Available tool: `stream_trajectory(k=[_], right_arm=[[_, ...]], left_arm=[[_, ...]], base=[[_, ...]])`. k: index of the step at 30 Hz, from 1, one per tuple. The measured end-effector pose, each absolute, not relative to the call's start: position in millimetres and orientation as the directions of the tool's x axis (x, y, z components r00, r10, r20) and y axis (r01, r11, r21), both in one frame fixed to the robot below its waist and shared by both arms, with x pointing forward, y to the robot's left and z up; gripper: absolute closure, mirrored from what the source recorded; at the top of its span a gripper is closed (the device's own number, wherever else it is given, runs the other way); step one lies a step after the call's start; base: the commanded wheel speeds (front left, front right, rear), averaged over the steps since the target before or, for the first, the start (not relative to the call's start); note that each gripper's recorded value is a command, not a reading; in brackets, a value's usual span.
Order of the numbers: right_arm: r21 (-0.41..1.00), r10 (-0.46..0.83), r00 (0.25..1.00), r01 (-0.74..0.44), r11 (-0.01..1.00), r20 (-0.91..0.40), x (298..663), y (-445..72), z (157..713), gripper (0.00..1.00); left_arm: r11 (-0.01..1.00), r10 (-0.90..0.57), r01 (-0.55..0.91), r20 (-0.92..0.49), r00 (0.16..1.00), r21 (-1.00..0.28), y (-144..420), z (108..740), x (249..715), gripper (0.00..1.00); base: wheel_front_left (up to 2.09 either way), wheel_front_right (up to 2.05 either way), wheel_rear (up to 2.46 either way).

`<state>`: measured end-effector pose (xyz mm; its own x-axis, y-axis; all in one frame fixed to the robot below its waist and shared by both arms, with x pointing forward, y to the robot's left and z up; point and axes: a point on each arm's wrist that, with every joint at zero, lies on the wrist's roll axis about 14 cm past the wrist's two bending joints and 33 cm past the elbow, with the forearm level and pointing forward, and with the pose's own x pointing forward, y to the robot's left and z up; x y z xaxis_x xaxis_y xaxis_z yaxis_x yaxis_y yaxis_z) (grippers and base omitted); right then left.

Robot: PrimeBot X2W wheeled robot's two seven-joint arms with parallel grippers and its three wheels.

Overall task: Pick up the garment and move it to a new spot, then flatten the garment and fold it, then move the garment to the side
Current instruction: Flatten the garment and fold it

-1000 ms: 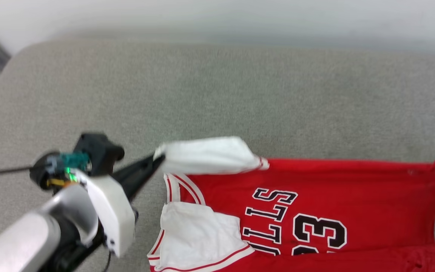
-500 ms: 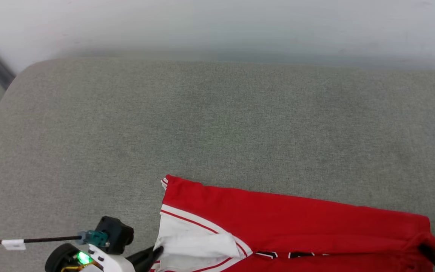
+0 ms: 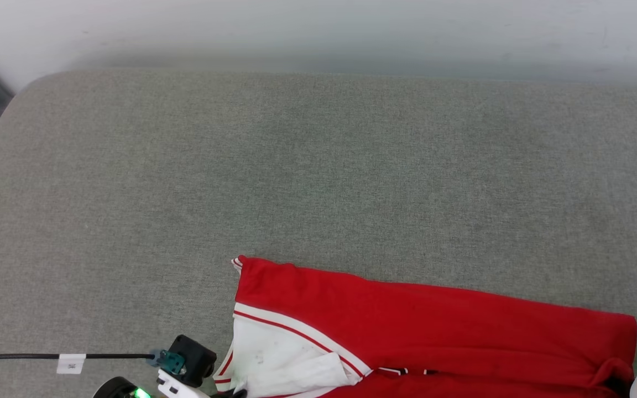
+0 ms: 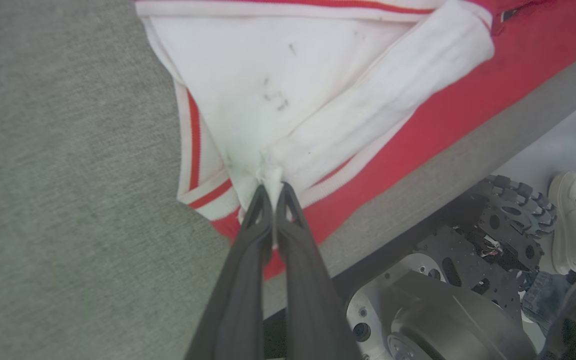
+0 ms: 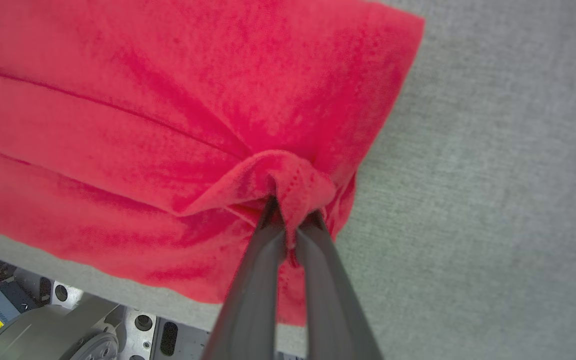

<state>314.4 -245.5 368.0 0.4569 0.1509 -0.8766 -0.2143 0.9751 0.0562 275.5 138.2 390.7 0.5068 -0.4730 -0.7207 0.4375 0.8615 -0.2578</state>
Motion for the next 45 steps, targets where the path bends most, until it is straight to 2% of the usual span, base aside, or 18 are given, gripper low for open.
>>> stream_trajectory(k=[1,2,3,4,10,14,18,21,25,28,32,34,40,45], right_arm=[[0.060,0.153,0.456,-0.210,0.976,-0.877,314.5,-245.7,367.1,0.98],[0.063,0.154,0.458,-0.207,0.976,-0.876,314.8,-246.1,366.5,0.00],[0.072,0.157,0.457,-0.198,0.977,-0.875,314.5,-246.3,365.7,0.00],[0.081,0.166,0.456,-0.200,0.976,-0.874,314.4,-244.3,365.6,0.00],[0.070,0.171,0.499,-0.215,0.974,-0.850,322.1,-247.5,376.1,0.00],[0.071,0.178,0.553,-0.209,0.975,-0.814,330.2,-249.7,394.3,0.00],[0.071,0.183,0.628,-0.199,0.977,-0.756,341.2,-251.5,421.0,0.00],[0.079,0.188,0.700,-0.186,0.979,-0.689,351.4,-250.5,444.7,0.00],[0.097,0.186,0.793,-0.160,0.982,-0.580,366.1,-248.5,475.7,0.00],[0.123,0.172,0.823,-0.125,0.985,-0.542,368.3,-248.1,482.4,0.00],[0.157,0.138,0.826,-0.060,0.986,-0.546,362.0,-249.3,472.5,0.00],[0.188,0.127,0.819,-0.023,0.982,-0.560,357.2,-248.5,463.0,0.00],[0.229,0.046,0.781,0.125,0.965,-0.622,341.2,-260.1,429.1,0.00],[0.294,0.054,0.726,0.208,0.933,-0.685,329.0,-253.0,396.7,0.00]], left_arm=[[0.862,-0.472,0.435,-0.724,0.502,-0.260,137.6,388.5,275.0,1.00],[0.860,-0.475,0.435,-0.728,0.495,-0.266,136.8,386.1,273.6,0.76],[0.861,-0.476,0.430,-0.728,0.494,-0.271,136.0,384.5,273.4,0.20],[0.862,-0.477,0.426,-0.726,0.495,-0.276,134.9,383.7,273.5,0.00],[0.864,-0.474,0.430,-0.708,0.524,-0.260,136.2,386.8,279.7,0.00],[0.872,-0.475,0.424,-0.630,0.615,-0.243,136.6,408.4,297.4,0.00],[0.901,-0.427,0.405,-0.473,0.771,-0.152,146.3,446.5,329.0,0.00],[0.924,-0.383,0.361,-0.304,0.872,-0.127,151.6,479.4,349.3,0.00],[0.948,-0.312,0.301,-0.106,0.944,-0.104,162.7,514.8,365.8,0.00],[0.964,-0.245,0.246,0.025,0.969,-0.098,173.0,537.6,373.6,0.00],[0.989,-0.102,0.122,0.210,0.972,-0.087,196.9,582.9,386.8,0.00],[0.995,-0.075,0.088,0.265,0.961,-0.039,204.3,594.5,384.7,0.00],[0.999,-0.028,0.032,0.265,0.964,-0.010,215.5,581.2,372.7,0.00],[0.999,-0.014,0.002,0.226,0.974,0.053,223.8,564.0,366.0,0.00]], base=[[0.00,0.00,0.00],[0.00,0.00,0.00],[0.00,0.00,0.00],[0.00,0.00,0.00],[0.00,0.00,0.00],[0.00,0.00,0.00],[0.00,0.00,0.00],[0.00,0.00,0.00],[0.00,0.00,0.00],[0.00,0.00,0.00],[0.00,0.00,0.00],[0.00,0.00,0.00],[0.00,0.00,0.00],[0.00,0.00,0.00]])
